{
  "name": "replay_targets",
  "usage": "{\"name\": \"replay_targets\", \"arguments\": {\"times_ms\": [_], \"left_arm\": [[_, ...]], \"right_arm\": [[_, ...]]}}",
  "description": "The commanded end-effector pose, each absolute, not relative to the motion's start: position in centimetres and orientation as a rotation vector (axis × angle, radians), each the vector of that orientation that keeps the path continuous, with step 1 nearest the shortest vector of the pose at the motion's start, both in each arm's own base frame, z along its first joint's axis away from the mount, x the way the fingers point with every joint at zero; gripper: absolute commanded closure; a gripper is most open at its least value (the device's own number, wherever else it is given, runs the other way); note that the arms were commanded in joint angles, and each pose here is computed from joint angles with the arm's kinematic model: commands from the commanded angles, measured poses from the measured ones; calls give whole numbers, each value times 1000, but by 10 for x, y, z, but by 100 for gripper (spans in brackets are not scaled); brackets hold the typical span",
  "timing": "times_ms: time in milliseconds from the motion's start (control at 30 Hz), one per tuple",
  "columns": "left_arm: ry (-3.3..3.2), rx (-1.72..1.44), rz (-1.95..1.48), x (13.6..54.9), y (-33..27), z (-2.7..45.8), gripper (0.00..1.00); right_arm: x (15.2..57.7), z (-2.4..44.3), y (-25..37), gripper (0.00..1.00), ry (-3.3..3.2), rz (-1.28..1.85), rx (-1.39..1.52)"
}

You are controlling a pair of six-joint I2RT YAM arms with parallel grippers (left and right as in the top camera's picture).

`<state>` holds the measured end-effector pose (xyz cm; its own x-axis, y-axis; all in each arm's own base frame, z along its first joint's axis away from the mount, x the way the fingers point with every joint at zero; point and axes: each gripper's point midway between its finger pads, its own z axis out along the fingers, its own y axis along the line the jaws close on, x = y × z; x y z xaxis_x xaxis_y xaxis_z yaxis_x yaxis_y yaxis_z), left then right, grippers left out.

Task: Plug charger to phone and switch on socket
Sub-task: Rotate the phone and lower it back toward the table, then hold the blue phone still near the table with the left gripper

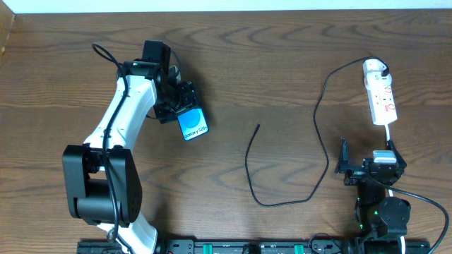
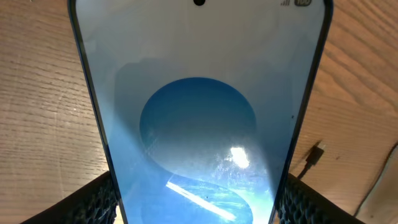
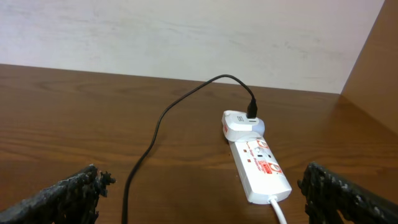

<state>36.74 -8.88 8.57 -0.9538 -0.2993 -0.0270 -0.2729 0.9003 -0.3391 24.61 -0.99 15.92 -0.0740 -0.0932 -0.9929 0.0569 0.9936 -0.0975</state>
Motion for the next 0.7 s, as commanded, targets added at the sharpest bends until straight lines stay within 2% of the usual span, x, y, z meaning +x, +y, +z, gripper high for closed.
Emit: {"name": "replay_targets", "arguments": {"times_ms": [0,667], "left_arm": [[2956,-332,-490,370,-86,99,93],[2988,-266,-480,362,-85,98,93]], "right_arm": [[246,158,-10,1,1640,-134,-39],[246,158,-10,1,1640,-134,-39]]}}
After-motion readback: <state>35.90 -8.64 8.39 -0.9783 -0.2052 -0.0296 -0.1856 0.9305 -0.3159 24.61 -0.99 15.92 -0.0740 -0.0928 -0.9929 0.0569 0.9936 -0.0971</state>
